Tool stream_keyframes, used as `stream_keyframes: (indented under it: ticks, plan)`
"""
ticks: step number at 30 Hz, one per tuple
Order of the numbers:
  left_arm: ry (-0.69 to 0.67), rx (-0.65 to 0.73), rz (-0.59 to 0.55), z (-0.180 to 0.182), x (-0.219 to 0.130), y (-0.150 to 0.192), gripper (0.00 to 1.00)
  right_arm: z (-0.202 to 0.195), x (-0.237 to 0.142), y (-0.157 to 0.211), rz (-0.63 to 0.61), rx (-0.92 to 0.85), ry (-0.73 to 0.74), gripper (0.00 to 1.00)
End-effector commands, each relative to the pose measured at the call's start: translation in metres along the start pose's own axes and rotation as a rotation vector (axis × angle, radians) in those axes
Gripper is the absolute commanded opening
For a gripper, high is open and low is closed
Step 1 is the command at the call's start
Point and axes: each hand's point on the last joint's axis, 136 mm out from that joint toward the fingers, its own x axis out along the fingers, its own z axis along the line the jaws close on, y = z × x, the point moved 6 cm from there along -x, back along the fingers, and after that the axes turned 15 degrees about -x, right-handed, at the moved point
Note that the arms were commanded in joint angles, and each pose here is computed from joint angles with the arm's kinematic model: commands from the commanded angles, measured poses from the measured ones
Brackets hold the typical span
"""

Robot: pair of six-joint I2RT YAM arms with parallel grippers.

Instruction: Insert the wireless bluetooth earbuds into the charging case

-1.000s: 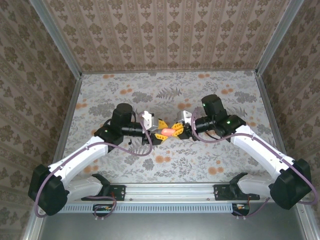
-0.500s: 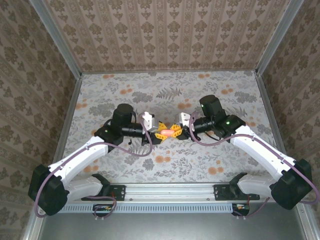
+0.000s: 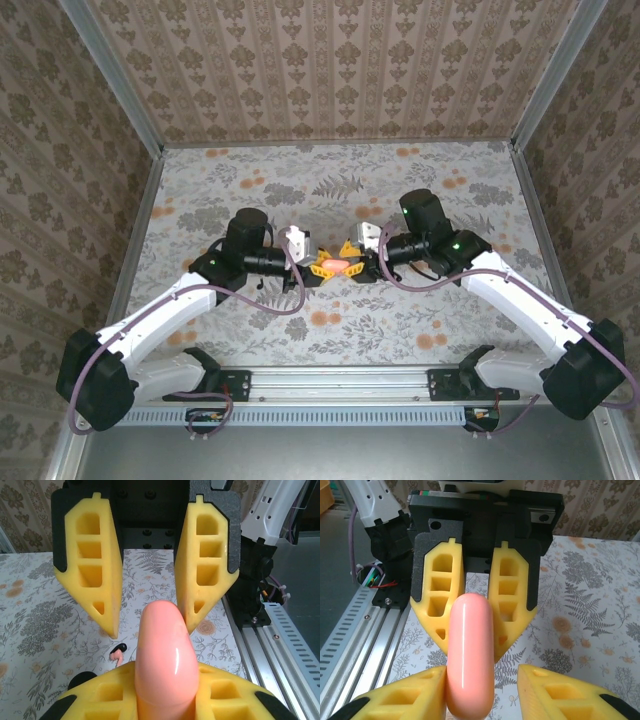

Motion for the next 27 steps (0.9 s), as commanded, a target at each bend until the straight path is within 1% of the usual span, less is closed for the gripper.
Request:
stream_keyframes:
  ticks: [1,10,19,23,27]
  plan:
    - [0.035,0.027,-0.011,-0.009,-0.003,-0.007,0.17,-0.018,-0.012,-0.009,0.004,-0.027,0.098,0.41]
    - [0.021,0.02,-0.014,-0.008,-0.002,-0.007,0.17,-0.033,-0.027,-0.014,-0.036,-0.003,0.148,0.41]
    - [0.003,0.006,-0.031,-0.005,-0.003,-0.008,0.16,-0.035,-0.03,-0.012,-0.03,0.02,0.162,0.41]
    - [-0.051,-0.023,-0.045,0.003,-0.002,-0.007,0.16,-0.036,-0.033,-0.015,-0.03,0.05,0.19,0.42]
    - [-0.162,-0.08,-0.064,0.019,-0.001,-0.006,0.16,-0.04,-0.038,-0.012,0.006,0.149,0.251,0.43]
